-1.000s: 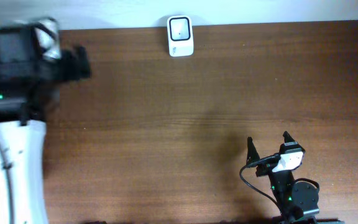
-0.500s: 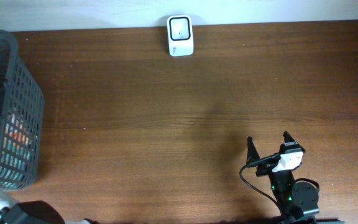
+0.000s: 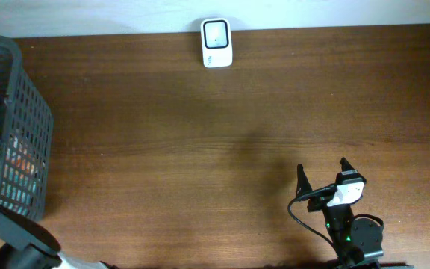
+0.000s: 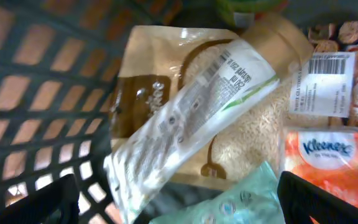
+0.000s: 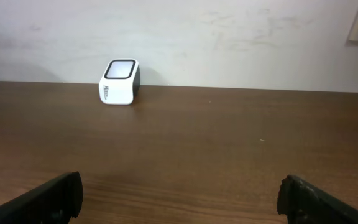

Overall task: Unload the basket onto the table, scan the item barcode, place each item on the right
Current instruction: 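Reach left gripper into basket and grasp the white tube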

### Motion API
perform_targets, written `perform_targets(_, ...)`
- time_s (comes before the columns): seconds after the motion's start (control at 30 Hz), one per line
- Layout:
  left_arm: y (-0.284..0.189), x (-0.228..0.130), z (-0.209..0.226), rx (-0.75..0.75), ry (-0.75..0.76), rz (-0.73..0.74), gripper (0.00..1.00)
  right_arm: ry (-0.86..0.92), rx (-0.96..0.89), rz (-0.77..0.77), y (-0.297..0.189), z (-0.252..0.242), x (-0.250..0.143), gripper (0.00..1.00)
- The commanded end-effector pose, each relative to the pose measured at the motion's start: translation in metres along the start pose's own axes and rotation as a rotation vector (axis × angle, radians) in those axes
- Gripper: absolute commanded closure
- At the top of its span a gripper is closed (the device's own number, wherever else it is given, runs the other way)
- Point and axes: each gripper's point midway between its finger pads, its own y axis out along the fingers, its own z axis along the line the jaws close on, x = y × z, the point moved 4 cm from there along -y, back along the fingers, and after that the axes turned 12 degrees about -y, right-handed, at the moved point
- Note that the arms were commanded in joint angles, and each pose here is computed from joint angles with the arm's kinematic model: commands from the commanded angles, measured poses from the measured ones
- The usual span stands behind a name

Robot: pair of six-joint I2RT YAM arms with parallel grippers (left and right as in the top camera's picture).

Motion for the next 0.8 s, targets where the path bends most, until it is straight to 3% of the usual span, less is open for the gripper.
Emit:
perform_targets(0.0,0.032,-0.01,-0.007,-0.012,0.085,0.065,0.02,-0.007,-0.001,0.008,0.0,0.0,-0.003,0.02)
perform_targets(0.13,0.053,-0.016,-0.013,-0.01,0.12,0.102,0.06,-0.007,-0.001,0.008,0.0,0.0,-0.003,0.02)
perform_targets(0.3,0.076,-0.013,-0.02,-0.011,0.14,0.089,0.26,-0.007,-0.001,0.008,0.0,0.0,-0.003,0.02)
perform_targets(0.43,0.1,-0.02,-0.026,-0.011,0.148,0.117,0.28,-0.007,-0.001,0.008,0.0,0.0,-0.003,0.02)
perform_targets(0.53,0.107,-0.017,-0.027,-0.009,0.142,0.103,0.51,-0.007,-0.001,0.007,0.0,0.0,-0.003,0.02)
perform_targets(0.77,0.099,-0.008,-0.019,0.036,0.133,0.073,0.83,-0.007,-0.001,0.008,0.0,0.0,-0.003,0.02)
